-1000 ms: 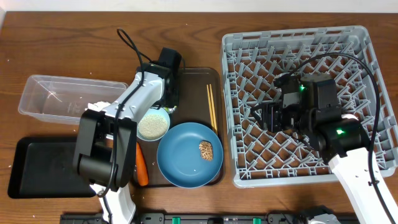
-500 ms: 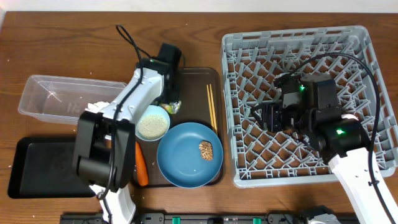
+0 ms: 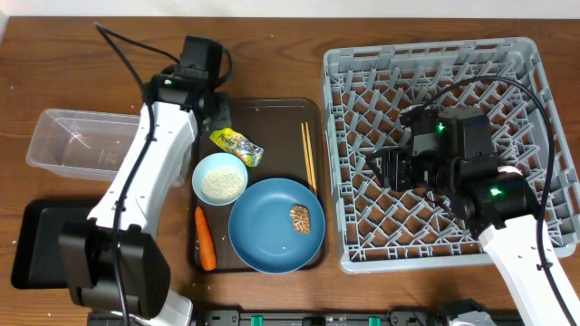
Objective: Sort waste into correct bins and load items into the dishwasher rack
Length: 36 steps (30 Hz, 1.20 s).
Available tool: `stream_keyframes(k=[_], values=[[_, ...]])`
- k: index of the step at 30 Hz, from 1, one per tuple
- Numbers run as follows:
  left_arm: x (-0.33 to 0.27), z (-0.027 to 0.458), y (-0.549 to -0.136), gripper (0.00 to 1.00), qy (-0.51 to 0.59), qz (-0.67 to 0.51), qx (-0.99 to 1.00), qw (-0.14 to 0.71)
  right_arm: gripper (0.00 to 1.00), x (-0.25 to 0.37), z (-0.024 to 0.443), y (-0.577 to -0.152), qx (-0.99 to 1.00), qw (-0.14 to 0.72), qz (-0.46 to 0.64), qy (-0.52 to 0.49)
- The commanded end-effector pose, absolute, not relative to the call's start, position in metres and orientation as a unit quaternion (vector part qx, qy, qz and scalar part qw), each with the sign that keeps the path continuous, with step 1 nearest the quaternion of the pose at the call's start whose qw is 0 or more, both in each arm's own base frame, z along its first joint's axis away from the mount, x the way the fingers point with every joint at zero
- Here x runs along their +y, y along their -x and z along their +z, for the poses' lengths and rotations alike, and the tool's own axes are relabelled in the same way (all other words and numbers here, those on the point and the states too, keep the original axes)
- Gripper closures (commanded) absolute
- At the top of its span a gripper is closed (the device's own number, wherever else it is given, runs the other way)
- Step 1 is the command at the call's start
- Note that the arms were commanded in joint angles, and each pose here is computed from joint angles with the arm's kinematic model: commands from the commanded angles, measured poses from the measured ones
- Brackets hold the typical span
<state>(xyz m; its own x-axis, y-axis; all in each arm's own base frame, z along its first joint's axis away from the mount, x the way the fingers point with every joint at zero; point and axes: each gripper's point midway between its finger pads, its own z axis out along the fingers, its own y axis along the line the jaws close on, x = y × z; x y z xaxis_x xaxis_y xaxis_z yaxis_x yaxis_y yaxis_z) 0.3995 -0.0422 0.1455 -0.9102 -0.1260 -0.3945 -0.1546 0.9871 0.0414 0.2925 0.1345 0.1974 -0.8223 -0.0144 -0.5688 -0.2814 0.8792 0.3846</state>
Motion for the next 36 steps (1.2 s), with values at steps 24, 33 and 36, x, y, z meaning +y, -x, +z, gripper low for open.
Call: stream_keyframes(k=[24, 33, 36], values=[[-0.092, 0.045, -0.371, 0.59, 0.042, -0.007, 0.998, 0.047, 0.41, 0.138, 0.2, -0.293, 0.925, 0.29, 0.232, 0.08], [-0.099, 0.043, -0.367, 0.65, 0.032, -0.006, 0.999, 0.042, 0.4, 0.138, 0.2, -0.292, 0.925, 0.289, 0.232, 0.08], [-0.1, 0.043, -0.369, 0.8, 0.032, -0.008, 0.998, 0.047, 0.4, 0.138, 0.2, -0.292, 0.925, 0.289, 0.232, 0.08]])
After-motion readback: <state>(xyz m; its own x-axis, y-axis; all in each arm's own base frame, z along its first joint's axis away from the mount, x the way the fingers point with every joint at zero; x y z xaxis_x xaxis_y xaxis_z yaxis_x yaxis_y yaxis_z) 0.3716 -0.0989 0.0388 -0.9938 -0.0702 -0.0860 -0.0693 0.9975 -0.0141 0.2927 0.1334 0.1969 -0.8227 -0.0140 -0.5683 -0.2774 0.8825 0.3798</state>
